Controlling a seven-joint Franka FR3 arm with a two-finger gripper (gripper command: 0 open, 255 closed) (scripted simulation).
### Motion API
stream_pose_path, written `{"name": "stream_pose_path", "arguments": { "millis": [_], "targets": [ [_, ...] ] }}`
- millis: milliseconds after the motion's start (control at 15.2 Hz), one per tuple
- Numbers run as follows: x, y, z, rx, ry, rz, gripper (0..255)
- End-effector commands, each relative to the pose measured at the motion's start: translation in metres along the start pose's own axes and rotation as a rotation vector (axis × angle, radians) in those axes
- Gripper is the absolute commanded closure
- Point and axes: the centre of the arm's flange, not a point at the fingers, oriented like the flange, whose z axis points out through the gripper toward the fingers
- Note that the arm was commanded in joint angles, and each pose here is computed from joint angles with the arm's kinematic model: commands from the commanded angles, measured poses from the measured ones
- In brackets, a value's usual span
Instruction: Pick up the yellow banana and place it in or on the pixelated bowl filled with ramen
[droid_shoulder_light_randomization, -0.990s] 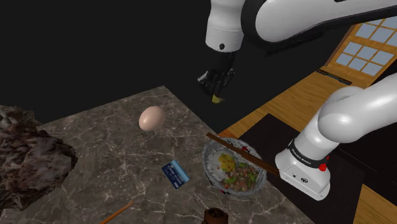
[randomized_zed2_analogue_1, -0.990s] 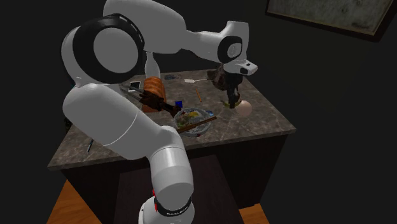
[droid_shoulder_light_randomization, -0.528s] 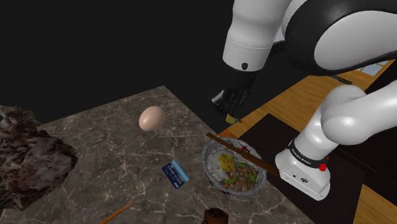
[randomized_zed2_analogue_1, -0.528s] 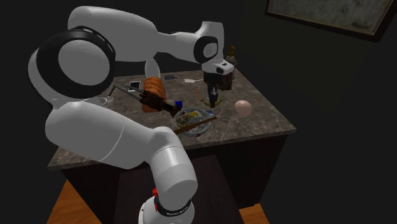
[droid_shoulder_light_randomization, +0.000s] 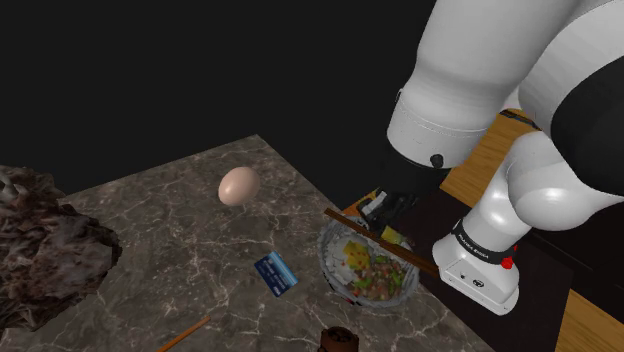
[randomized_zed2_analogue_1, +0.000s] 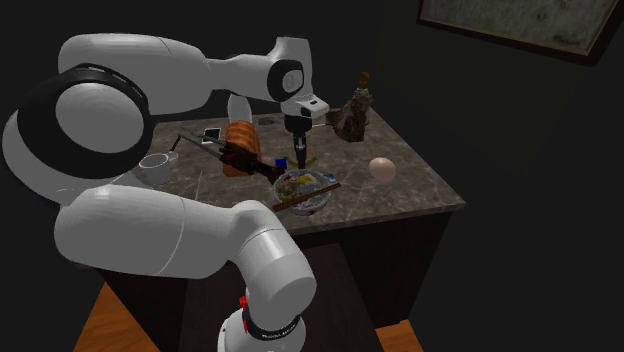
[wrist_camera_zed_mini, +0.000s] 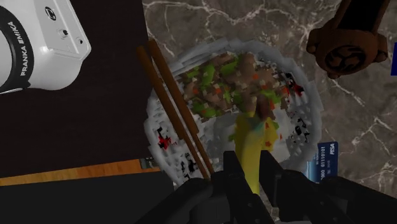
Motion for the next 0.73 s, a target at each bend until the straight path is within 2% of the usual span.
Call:
{"name": "stream_pose_path", "arguments": {
  "millis": [0, 660],
  "targets": [
    [-0.005, -0.002, 0.009, 0.0, 0.0, 0.001, 255],
    [-0.007, -0.004, 0.057, 0.0, 0.0, 0.001, 255]
  ]
}}
